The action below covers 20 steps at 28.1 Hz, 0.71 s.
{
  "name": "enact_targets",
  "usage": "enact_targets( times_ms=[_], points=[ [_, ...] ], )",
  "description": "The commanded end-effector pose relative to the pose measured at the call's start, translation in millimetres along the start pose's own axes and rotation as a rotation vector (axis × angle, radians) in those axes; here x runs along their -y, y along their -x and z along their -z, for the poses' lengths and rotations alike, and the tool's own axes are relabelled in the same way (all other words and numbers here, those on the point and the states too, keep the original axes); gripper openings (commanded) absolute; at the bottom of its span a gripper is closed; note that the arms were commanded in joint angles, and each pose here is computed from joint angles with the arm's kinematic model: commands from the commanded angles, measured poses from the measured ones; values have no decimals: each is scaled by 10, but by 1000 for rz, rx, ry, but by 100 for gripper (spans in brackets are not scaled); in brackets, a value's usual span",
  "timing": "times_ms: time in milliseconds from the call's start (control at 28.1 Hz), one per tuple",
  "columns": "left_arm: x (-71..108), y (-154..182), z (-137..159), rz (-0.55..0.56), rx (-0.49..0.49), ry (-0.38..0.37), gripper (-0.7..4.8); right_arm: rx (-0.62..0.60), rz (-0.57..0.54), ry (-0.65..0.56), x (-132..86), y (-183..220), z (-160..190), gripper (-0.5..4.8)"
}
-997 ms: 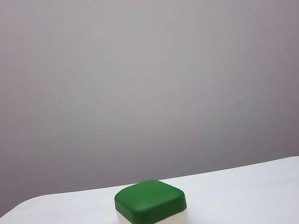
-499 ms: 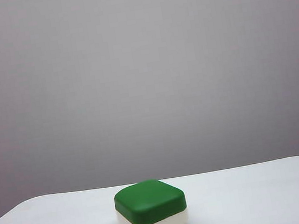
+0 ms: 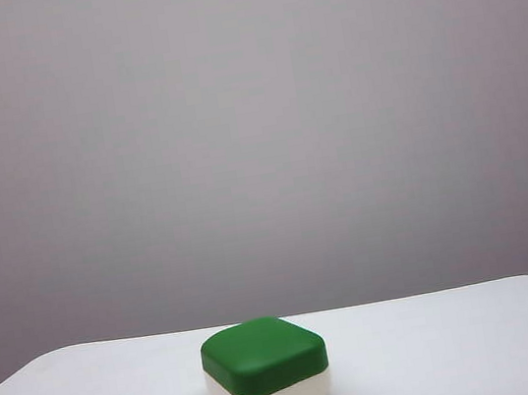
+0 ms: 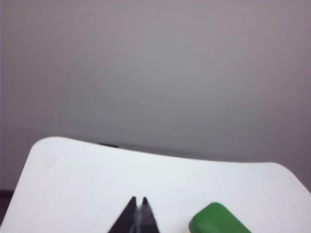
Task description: Pick up the foam mahjong on the table and turn it over.
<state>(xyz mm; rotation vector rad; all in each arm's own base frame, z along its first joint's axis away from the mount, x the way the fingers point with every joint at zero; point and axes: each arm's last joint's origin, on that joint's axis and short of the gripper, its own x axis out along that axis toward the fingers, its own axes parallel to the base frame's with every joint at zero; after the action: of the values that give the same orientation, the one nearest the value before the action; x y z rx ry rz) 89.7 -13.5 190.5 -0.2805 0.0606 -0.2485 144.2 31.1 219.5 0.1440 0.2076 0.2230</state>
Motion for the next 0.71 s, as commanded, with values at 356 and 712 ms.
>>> enact_targets(
  times_ms=[356,712],
  points=[
    [97,-263,-493,-41,-125,-54,-4,-327,-476,-89,-198,-1138,-403,-4],
    [95,-939,-628,100,-451,-96,-4,-625,-686,-138,-577,-1717,164,117]
  ],
)
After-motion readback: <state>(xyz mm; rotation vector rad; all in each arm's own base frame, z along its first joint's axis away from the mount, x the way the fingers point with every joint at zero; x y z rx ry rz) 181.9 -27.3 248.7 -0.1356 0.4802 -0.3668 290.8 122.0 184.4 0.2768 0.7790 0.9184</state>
